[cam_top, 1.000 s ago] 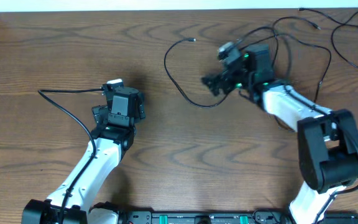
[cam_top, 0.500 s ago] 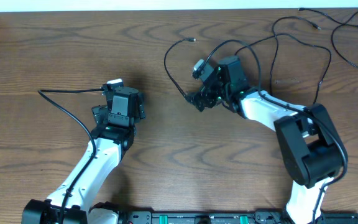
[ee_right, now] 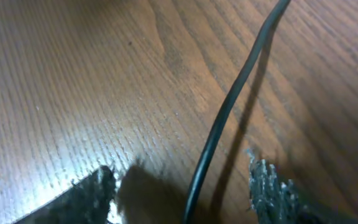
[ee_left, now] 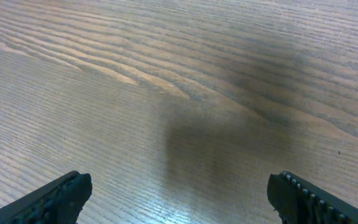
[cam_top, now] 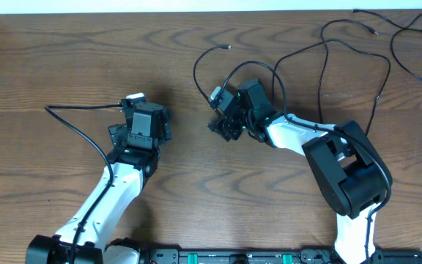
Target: Untangle cables
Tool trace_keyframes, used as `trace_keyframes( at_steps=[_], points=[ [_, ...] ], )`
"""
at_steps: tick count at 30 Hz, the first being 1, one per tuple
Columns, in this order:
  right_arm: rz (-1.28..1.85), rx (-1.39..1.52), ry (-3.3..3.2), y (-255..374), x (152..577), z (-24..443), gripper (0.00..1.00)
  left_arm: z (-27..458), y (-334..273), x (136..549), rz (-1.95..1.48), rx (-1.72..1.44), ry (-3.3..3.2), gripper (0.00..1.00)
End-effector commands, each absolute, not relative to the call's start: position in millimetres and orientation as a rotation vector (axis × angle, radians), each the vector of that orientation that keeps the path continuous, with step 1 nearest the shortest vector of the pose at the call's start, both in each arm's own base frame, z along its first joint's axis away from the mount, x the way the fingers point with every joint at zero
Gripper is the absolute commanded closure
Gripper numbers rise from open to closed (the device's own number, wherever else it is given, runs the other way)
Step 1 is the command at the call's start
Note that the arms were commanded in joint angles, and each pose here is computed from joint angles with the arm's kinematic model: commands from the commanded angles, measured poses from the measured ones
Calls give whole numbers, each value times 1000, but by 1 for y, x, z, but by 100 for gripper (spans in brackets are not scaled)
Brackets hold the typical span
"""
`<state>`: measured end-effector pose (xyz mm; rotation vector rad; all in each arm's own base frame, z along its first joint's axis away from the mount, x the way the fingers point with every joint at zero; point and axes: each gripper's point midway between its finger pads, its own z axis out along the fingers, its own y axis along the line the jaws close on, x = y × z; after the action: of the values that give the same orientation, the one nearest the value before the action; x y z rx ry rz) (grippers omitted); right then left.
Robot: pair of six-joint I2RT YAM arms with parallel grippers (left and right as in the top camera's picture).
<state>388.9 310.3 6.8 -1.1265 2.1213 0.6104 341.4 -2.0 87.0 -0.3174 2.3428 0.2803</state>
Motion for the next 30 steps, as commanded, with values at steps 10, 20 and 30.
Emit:
trace_keyframes(
  at_steps=[10,20,30],
  points=[
    [569,-1016,2181,303,400,5,99,86,1,342,295,-336,2340,4],
    [516,-339,2189,231,458,116,99,86,1,341,295,-336,2341,4],
    [361,559,2338,90,460,103,99,86,1,342,295,-336,2340,4]
  ],
)
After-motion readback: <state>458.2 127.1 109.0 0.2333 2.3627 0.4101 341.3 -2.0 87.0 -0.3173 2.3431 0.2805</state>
